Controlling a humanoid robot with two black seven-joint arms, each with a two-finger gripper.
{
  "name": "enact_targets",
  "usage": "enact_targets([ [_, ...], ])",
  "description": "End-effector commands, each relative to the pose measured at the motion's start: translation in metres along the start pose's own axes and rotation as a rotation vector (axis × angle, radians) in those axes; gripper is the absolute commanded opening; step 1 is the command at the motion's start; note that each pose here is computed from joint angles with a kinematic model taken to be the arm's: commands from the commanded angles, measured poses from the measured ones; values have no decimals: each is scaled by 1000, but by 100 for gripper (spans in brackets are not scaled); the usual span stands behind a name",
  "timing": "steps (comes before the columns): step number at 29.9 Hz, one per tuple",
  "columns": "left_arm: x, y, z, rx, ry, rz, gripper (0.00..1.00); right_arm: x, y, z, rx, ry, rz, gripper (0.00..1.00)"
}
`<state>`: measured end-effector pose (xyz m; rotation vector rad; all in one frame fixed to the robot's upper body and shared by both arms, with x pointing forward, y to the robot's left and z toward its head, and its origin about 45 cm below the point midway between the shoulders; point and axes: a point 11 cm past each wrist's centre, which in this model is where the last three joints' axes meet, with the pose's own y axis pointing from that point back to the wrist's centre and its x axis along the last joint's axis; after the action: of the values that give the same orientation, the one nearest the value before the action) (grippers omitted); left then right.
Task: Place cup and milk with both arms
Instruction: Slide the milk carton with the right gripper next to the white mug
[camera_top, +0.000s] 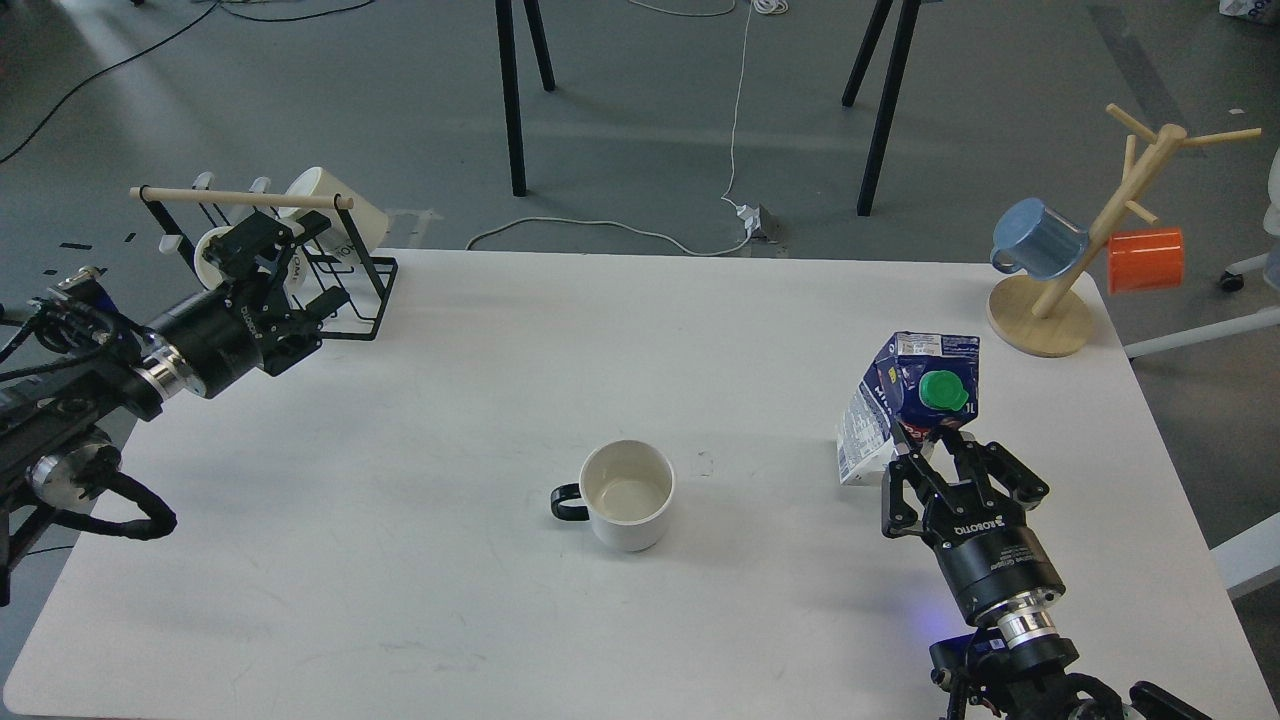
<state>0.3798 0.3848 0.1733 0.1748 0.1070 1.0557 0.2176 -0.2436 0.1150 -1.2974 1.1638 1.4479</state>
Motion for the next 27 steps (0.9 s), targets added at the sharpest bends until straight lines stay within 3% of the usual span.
enact_targets([
  [1, 1, 0, 1, -1, -1, 3, 99, 1, 2, 22, -56, -5, -10, 38],
  [13, 2, 1, -1, 3, -1, 6, 99, 13, 13, 62, -167, 26, -6, 38],
  [27, 5, 3, -1, 7, -4, 14, 99, 22, 8, 93, -198, 15, -17, 38],
])
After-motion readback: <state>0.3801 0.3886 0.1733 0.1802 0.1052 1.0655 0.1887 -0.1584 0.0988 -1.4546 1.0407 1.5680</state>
